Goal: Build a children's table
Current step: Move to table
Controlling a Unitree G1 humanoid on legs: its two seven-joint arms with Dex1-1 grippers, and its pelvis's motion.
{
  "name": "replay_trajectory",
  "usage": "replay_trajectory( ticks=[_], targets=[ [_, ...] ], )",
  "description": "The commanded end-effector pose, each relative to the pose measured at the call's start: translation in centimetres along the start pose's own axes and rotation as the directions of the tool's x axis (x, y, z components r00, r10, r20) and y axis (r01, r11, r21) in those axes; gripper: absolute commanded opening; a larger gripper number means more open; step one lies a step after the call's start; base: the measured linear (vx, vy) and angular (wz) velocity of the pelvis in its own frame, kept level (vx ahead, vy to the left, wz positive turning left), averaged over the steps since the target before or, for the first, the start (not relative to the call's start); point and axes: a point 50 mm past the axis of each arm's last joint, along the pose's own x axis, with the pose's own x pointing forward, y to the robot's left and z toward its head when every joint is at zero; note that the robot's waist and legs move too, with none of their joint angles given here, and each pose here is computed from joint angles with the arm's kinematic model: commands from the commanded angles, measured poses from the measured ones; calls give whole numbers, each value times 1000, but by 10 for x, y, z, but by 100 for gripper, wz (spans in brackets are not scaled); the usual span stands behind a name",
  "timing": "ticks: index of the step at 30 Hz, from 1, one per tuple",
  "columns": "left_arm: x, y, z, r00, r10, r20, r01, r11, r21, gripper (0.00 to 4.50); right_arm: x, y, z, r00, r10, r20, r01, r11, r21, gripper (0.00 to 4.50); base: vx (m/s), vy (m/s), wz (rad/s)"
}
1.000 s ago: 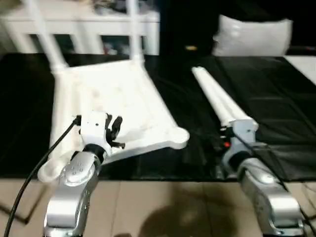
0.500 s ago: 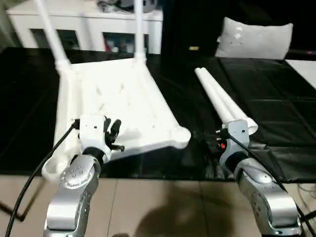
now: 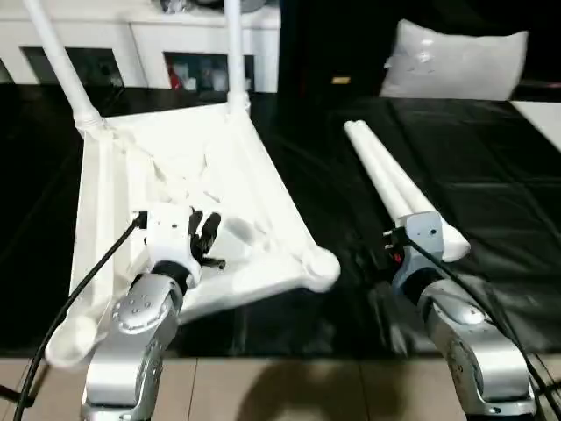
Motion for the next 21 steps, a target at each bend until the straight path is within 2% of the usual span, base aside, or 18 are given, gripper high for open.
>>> replay_trajectory(
  ticks=[1,11,17,21],
  targets=[
    [2,-4,0,1000,-16,4,16,1000,4,128,0,-4,0,1000,-12,-4,12,1000,-15,450,55,-26,7],
    [2,-2,0,1000,-4,5,4,1000,9,128,3,0,1,1000,17,-6,-17,999,-32,450,108,-2,1],
    [1,-2,0,1000,-7,4,7,1000,24,128,3,1,1,999,32,-19,-32,999,-36,450,3,-58,12],
    [1,-9,2,993,-115,27,115,993,30,128,5,-3,1,999,-33,-26,32,999,-31,450,55,-15,24]
  ],
)
